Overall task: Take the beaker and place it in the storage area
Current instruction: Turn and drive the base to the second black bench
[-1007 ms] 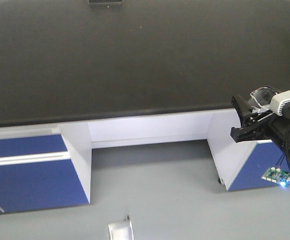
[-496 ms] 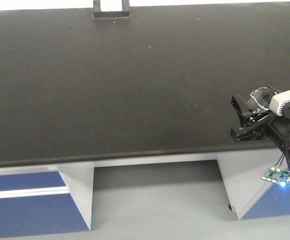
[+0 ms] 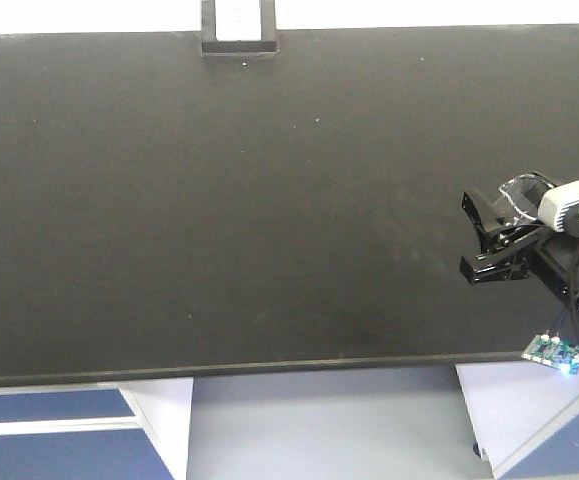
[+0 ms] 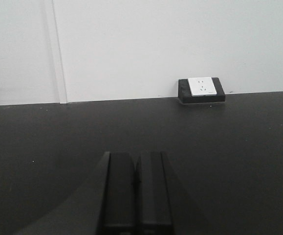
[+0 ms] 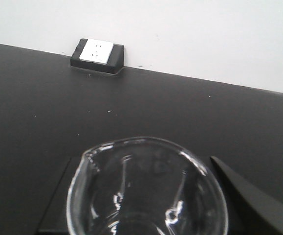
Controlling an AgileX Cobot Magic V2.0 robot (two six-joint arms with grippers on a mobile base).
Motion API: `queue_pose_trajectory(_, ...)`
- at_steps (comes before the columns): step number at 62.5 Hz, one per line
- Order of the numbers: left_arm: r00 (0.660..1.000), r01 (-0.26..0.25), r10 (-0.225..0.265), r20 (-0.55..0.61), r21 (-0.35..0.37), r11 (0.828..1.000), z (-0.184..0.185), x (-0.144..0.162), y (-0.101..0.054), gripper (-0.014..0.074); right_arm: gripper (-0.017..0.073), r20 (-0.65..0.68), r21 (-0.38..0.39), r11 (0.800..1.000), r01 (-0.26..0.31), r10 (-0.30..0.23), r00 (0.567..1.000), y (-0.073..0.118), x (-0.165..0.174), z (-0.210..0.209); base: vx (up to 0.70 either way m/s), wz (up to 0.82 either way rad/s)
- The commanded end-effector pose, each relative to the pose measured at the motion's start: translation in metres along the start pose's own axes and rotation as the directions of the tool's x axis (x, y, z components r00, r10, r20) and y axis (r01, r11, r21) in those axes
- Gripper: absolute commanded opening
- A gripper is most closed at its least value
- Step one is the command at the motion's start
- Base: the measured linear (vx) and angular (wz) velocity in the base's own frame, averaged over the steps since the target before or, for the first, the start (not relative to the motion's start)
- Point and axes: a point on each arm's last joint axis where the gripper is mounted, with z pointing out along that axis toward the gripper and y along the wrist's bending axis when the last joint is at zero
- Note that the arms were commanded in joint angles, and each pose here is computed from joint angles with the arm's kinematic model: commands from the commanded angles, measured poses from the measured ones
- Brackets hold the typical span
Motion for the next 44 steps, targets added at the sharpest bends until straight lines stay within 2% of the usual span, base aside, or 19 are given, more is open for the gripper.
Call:
queue_pose_trajectory(1, 0.993, 0.009, -0.010, 0.120, 0.010, 1.000, -0.0026, -0.0156, -0.0006, -0.0006, 0.0067, 0.134, 0.000, 1.000, 0.009, -0.009, 0.991, -0.0005, -0.0188, -0.0002, 0.10, 0.04)
queue_pose_trajectory(44, 0.993, 0.009, -0.010, 0.120, 0.010, 1.000, -0.0026, -0.0156, -0.0006, -0.0006, 0.0067, 0.135, 0.000, 1.000, 0.009, -0.009, 0.991, -0.0005, -0.0189, -0.0002, 0.06, 0.02)
